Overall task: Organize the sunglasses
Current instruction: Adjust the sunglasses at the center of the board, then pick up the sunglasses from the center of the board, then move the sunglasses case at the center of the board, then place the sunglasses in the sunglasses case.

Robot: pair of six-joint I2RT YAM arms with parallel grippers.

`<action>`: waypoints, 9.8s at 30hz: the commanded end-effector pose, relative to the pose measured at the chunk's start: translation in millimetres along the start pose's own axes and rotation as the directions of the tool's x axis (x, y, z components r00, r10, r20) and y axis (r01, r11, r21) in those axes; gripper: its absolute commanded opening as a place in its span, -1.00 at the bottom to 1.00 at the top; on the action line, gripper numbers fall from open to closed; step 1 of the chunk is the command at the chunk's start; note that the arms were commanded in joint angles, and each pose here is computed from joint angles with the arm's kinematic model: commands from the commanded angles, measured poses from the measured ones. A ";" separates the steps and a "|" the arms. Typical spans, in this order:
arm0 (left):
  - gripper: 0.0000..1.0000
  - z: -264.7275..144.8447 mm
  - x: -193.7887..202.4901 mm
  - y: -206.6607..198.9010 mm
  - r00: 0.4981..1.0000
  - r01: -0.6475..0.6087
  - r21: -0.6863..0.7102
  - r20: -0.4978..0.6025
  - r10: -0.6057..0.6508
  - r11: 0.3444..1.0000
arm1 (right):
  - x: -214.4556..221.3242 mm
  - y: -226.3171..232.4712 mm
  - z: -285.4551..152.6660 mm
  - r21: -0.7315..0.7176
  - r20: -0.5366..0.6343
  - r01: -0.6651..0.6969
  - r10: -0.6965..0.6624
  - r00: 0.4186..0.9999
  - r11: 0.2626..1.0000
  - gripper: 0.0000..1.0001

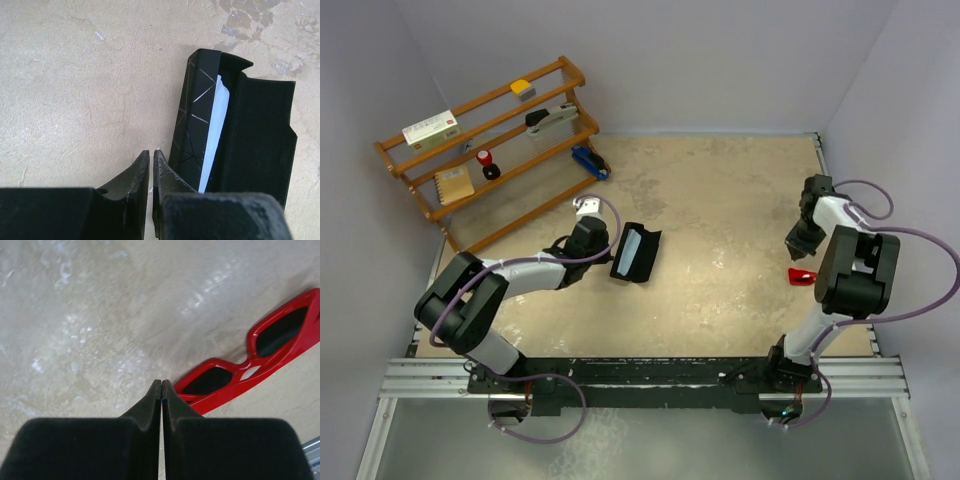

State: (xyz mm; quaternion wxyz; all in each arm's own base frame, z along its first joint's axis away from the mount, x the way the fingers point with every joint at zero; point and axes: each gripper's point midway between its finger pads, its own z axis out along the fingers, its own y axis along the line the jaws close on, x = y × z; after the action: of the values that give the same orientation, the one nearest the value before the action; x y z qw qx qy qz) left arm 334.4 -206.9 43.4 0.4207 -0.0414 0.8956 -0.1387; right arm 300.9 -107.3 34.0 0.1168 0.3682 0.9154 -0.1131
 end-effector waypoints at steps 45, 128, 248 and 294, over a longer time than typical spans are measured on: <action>-0.91 -7.1 -9.9 -5.9 0.999 0.008 0.023 0.035 -0.009 1.000 | -17.8 -61.1 -26.9 0.079 0.111 -0.241 0.232 0.966 0.967 -0.66; -0.88 -13.5 -9.5 -9.3 0.999 0.005 0.020 0.040 -0.006 1.000 | -17.0 2.7 -30.9 -0.061 0.122 -0.112 0.119 0.985 0.992 -1.00; -0.88 -68.3 -27.4 7.7 0.988 0.041 -0.017 0.152 -0.037 0.999 | 222.1 318.0 -152.1 -0.334 0.372 0.709 -0.604 0.705 0.621 -1.00; -0.88 -70.3 -27.7 7.1 0.987 0.042 -0.009 0.155 -0.041 0.999 | 243.5 298.0 -116.8 -0.324 0.276 0.699 -0.643 0.714 0.637 -1.00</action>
State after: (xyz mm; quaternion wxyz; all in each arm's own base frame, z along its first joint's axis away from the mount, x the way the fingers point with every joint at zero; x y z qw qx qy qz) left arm 293.8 -178.6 90.1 0.4663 -0.0659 0.8736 -0.1224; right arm 342.4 308.3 42.3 0.2271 -0.0403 0.9723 0.0374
